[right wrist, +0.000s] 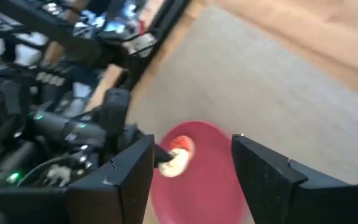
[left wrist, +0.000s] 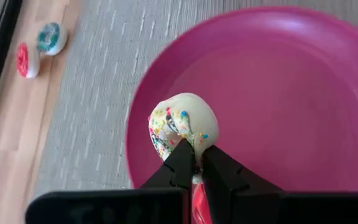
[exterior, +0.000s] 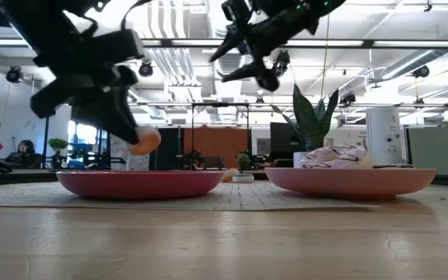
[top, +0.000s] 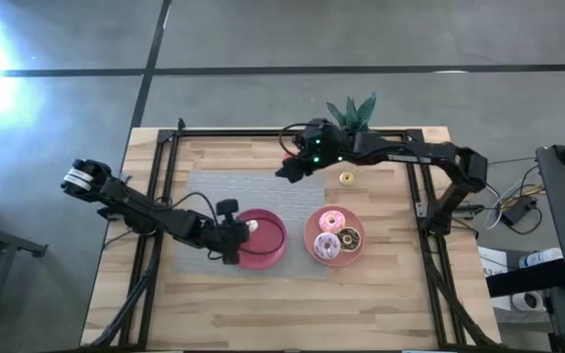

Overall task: Pick & Place donuts
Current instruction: Put the small white donut on the pink plate

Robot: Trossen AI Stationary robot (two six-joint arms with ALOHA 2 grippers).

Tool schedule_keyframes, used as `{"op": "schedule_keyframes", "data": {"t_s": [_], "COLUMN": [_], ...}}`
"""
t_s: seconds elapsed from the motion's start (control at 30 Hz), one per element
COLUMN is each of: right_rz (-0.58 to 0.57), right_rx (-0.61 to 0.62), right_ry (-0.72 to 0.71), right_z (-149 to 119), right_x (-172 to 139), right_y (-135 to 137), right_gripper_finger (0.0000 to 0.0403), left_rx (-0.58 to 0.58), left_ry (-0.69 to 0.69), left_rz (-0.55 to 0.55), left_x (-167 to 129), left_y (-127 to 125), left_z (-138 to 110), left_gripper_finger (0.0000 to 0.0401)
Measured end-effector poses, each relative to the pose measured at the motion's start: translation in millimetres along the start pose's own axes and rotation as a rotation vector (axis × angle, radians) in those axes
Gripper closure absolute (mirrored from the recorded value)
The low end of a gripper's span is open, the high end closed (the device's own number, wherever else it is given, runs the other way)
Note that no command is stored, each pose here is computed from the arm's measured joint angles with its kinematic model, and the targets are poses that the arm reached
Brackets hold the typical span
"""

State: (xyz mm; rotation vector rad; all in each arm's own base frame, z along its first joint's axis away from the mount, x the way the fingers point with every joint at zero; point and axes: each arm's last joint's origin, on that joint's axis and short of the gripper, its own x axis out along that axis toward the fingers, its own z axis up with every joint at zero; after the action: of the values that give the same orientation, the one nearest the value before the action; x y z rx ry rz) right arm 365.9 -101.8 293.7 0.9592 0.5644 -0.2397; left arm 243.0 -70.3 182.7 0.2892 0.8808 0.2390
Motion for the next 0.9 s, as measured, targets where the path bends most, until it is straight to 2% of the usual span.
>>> {"op": "schedule_keyframes", "data": {"t_s": [0.33, 0.47, 0.63, 0.73, 0.9], "right_rz": [-0.032, -0.044, -0.050, -0.049, -0.046], "right_rx": [-0.028, -0.012, -0.001, -0.002, -0.006], "right_ry": [-0.058, -0.043, -0.027, -0.014, -0.006], "right_z": [-8, -14, -20, -24, -26], "right_x": [-33, -32, -28, -26, -26], "right_y": [3, -2, -6, -6, -6], "right_gripper_finger": [0.0200, 0.0200, 0.0200, 0.0200, 0.0199], "left_rx": [0.111, 0.102, 0.022, -0.014, -0.030], "left_ry": [0.233, 0.243, 0.258, 0.263, 0.262], "left_rz": [0.018, -0.001, 0.012, 0.011, 0.002], "left_x": [30, 35, 38, 39, 39], "left_y": [-8, -9, -4, -2, -2], "left_z": [1, 7, 8, 8, 11], "left_gripper_finger": [0.0399, 0.0399, 0.0396, 0.0375, 0.0310]}}
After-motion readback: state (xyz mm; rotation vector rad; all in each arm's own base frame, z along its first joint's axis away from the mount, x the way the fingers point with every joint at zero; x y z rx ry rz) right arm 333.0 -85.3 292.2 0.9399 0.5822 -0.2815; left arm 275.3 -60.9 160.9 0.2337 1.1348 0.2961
